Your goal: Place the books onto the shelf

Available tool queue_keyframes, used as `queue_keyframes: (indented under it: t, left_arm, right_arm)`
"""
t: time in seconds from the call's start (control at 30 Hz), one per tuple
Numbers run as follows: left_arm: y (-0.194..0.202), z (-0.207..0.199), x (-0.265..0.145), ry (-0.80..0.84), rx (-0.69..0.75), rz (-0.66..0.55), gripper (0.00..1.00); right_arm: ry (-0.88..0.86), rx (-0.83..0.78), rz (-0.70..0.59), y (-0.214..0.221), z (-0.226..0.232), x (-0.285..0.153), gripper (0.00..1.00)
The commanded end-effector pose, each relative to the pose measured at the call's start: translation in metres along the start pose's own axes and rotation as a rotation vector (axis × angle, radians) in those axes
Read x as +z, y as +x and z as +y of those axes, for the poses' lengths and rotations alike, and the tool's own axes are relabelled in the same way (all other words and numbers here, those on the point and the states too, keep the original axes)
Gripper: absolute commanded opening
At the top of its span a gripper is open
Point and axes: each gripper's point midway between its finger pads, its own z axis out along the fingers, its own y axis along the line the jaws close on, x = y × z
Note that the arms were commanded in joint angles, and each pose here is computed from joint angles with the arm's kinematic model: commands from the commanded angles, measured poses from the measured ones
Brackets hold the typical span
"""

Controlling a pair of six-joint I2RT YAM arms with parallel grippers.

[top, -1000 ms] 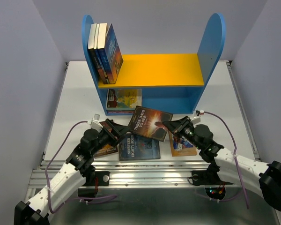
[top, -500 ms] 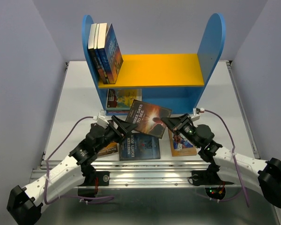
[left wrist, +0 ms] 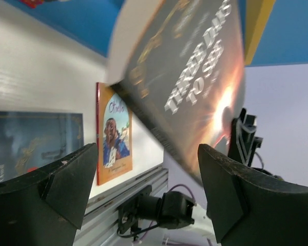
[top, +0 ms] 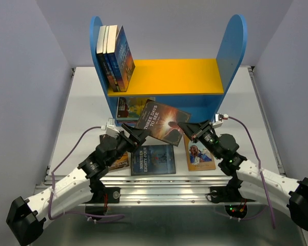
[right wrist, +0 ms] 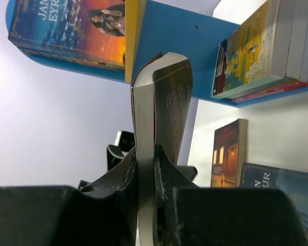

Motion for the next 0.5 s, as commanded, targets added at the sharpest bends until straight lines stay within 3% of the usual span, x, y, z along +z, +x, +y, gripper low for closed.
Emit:
queue_keyframes:
  t: [0.0,0.17,0.23,0.4,0.47]
  left_arm:
    - [-0.021,-0.064,-0.001,0.18,-0.016,-0.085,0.89]
    - [-0.023,-0.073,0.002,0.209,0.002,-0.1,0.89]
    - [-0.026,-0.072,0.004,0.201,-0.004,-0.118,0.83]
    - [-0.037,-0.079,0.002,0.217,-0.023,-0.174,0.56]
    - [-0.042,-0.086,-0.001,0.237,-0.018,-0.194,0.56]
  right_arm:
    - [-0.154,0.062,-0.006,-0.006,0.054,-0.001,0.01]
    - [-0.167,0.104,0.007,-0.005,0.056,-0.004,0.01]
    - [-0.171,0.119,0.022,-0.002,0.055,-0.005,0.01]
    - [-0.158,0.139,0.045,0.003,0.048,-0.006,0.01]
    - [-0.15,0.138,0.054,0.005,0.045,-0.007,0.01]
